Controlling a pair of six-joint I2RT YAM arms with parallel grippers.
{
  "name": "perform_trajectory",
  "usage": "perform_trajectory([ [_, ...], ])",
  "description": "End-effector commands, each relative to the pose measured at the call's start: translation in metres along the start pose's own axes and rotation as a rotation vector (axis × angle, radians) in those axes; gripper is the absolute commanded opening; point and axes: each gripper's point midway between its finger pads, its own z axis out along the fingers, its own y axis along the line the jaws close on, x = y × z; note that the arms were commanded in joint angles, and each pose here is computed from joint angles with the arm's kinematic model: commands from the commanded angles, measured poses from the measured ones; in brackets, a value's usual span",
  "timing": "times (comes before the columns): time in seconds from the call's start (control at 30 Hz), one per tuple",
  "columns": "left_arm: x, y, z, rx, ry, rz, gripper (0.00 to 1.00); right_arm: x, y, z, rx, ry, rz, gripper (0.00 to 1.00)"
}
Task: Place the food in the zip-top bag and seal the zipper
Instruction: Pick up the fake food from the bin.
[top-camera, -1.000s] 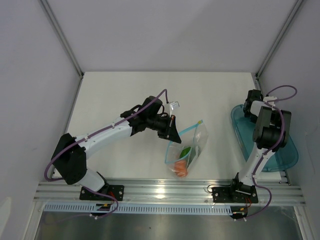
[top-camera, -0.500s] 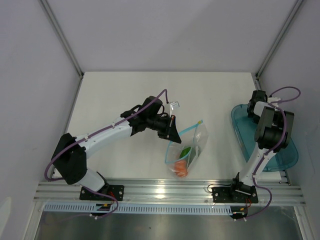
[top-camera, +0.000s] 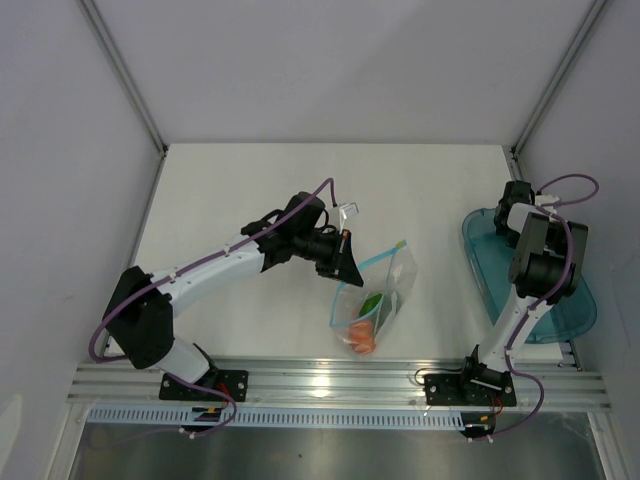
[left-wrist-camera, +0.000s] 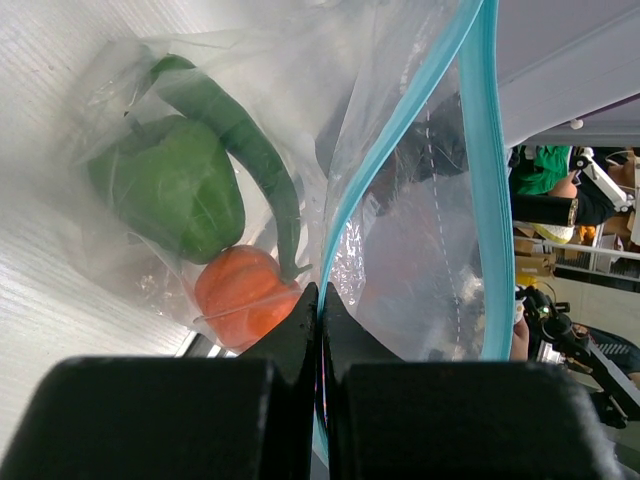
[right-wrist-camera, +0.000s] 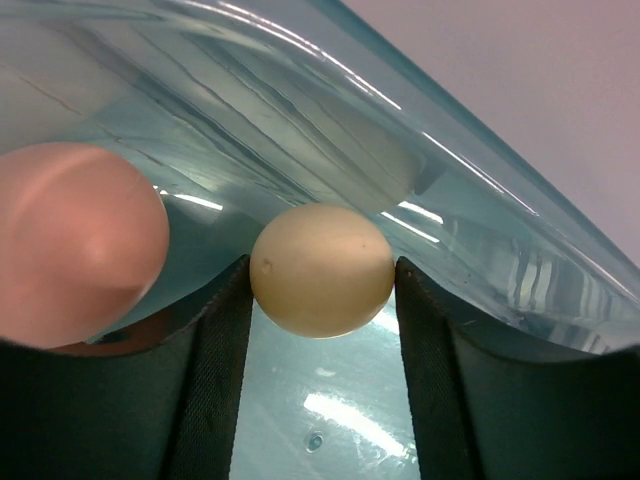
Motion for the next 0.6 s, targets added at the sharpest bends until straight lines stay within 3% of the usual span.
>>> perform_trajectory([
  [0.0, -0.005, -0.008, -0.004, 0.035, -0.014, 0.017, 0.01, 0.007, -0.001, 0.005, 0.017, 0.011, -0.014, 0.55],
  [0.03, -0.005, -0.008, -0.004, 0.034, -0.015, 0.017, 0.01, 0.007, -0.001, 0.005, 0.02, 0.011, -0.012, 0.46],
  [0.13, -0.004, -0.008, -0.004, 0.034, -0.013, 0.015, 0.01, 0.008, -0.003, 0.005, 0.032, 0.013, -0.013, 0.41],
  [0.2, -0.005, -0.009, -0.004, 0.035, -0.017, 0.018, 0.01, 0.008, -0.003, 0.004, 0.03, 0.013, -0.014, 0.33],
  [0.3, -0.004, -0.008, -0.004, 0.035, -0.014, 0.016, 0.0, 0.007, -0.007, 0.002, 0.044, 0.006, 0.011, 0.14],
  [0.5, -0.003, -0.009, -0.005, 0.037, -0.02, 0.016, 0.0, 0.004, -0.018, -0.008, 0.051, -0.021, 0.093, 0.01],
  [0.57, -0.003, -0.009, -0.006, 0.04, -0.021, 0.017, 0.01, 0.004, -0.02, -0.013, 0.045, -0.025, 0.099, 0.0],
])
